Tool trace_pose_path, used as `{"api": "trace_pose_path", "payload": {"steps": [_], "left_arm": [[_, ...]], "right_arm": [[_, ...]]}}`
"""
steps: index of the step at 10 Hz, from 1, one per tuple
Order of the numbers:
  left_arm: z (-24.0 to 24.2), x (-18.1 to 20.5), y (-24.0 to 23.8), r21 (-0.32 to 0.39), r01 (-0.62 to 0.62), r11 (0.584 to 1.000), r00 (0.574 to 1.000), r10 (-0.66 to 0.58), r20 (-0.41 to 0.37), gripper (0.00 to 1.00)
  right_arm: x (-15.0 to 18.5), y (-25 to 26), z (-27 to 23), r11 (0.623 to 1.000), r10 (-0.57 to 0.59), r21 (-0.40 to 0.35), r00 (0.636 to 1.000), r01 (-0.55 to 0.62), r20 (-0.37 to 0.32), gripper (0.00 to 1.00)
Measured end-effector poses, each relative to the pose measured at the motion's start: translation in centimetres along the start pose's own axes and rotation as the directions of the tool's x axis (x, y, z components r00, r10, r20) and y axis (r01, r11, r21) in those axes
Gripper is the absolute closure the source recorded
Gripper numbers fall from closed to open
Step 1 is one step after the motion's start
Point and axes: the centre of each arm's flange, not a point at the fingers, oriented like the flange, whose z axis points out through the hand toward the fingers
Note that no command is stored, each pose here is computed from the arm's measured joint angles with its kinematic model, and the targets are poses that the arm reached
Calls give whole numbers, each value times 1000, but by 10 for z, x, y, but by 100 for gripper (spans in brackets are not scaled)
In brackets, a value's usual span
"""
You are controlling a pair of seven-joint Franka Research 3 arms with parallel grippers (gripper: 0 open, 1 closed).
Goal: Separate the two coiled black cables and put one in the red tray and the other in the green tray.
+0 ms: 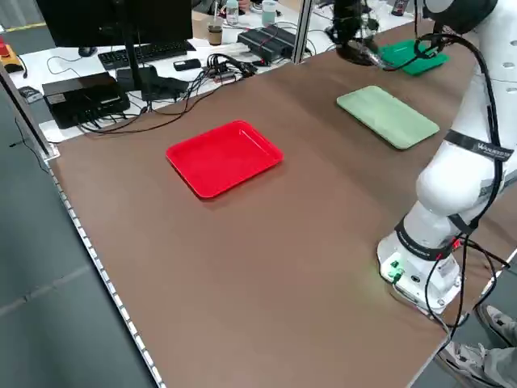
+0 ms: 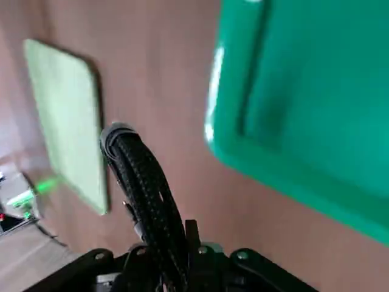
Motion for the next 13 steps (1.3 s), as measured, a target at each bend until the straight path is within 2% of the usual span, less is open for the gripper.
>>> {"api": "trace_pose_path", "payload": {"steps": [2,4,6,8,10,11,13], "left_arm": [[-9,3,-86,52,94,994,995,-93,-19,89],[-11,-3,-177,83,175,981,983,-171,-63,89],[11,-14,-244,118,162,980,985,-153,-83,89],[39,-19,-295,152,131,980,990,-120,-80,89],[61,-27,-352,187,79,979,994,-63,-90,89],[69,-37,-386,186,40,982,995,-23,-95,89],[83,-61,-443,165,-37,986,993,55,-101,89]], "right_arm": [[0,41,-30,1000,21,-16,997,-23,-73,88],[3,74,-44,996,43,-69,984,-55,-171,88],[19,96,-35,988,48,-131,963,-86,-267,88],[26,107,-21,985,55,-141,959,-97,-279,87],[26,106,-22,985,62,-139,958,-105,-281,77],[27,106,-23,984,71,-138,956,-114,-284,61],[27,105,-30,974,53,-199,963,-108,-264,31]]}}
